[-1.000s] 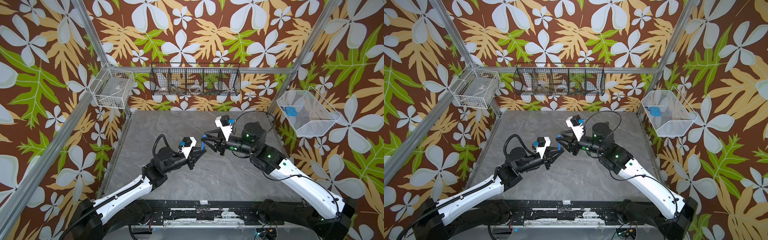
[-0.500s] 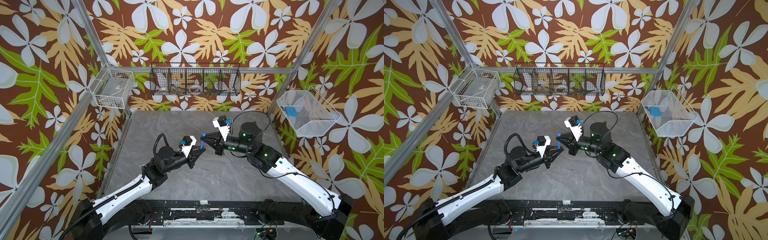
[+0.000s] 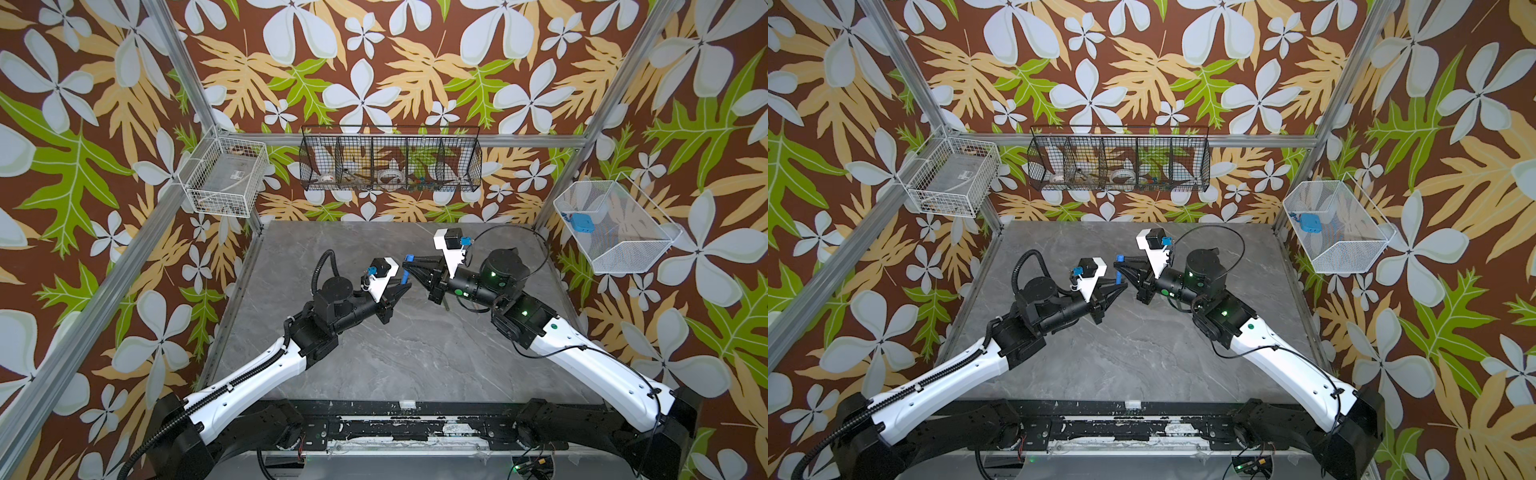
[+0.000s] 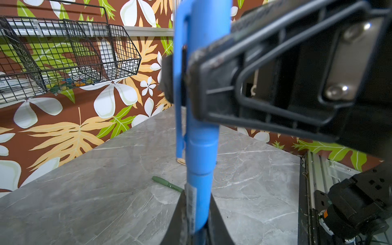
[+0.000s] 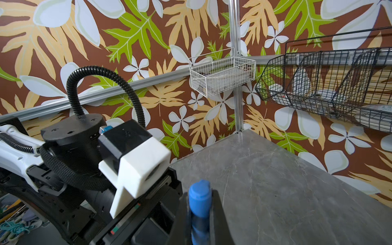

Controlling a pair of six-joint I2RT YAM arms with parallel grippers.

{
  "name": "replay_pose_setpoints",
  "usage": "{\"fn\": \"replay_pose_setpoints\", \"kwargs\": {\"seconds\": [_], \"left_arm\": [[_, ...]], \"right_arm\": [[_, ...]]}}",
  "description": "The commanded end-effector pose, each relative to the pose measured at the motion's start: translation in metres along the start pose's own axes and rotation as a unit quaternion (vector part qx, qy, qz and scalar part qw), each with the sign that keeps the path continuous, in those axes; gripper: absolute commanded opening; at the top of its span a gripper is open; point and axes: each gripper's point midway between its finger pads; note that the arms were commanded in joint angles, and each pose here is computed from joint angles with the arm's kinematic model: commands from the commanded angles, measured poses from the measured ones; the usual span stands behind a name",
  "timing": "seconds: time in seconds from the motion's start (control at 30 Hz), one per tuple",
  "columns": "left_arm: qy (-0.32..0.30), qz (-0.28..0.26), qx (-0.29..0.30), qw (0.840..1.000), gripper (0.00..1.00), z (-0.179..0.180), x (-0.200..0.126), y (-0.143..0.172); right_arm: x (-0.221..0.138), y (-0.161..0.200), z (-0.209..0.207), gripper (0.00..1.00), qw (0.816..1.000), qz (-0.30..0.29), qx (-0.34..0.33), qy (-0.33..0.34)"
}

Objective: Insert pens into pen caps
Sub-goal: Put on the pen cap to the pen.

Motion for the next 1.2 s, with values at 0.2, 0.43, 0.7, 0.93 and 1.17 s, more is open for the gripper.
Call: {"fn": "replay_pose_setpoints", "kwargs": {"seconds": [0.2, 0.43, 0.7, 0.93, 1.17], "left_arm": [[-0.064, -0.224, 0.067, 0.970, 0.00, 0.030, -0.035, -0.126], [-0.078, -0.277, 0.084, 0.954, 0.00, 0.038, -0.057, -0.153], [-0.052, -0.383, 0.087, 0.918, 0.00, 0.029, -0.103, -0.193], [0.034, -0.329, 0.053, 0.942, 0.00, 0.011, -0.075, -0.163], [0.053, -0.217, -0.037, 0.974, 0.00, 0.005, -0.048, -0.074]], "right_arm": [[-0.007, 0.112, -0.008, 0.00, 0.975, 0.181, 0.124, -0.020], [-0.010, 0.140, -0.001, 0.00, 0.963, 0.206, 0.163, -0.061], [-0.015, 0.150, 0.013, 0.00, 0.953, 0.199, 0.194, -0.117], [-0.019, 0.107, 0.015, 0.17, 0.972, 0.159, 0.130, -0.113], [-0.046, 0.025, 0.012, 0.45, 0.996, 0.063, 0.040, -0.057]]}}
Point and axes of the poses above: each gripper's point midway between its finger pads, its own x axis out along the fingers, its own z axis along the line the jaws close on, y = z × x, and after that the axes turned 11 degrees about x, right-handed
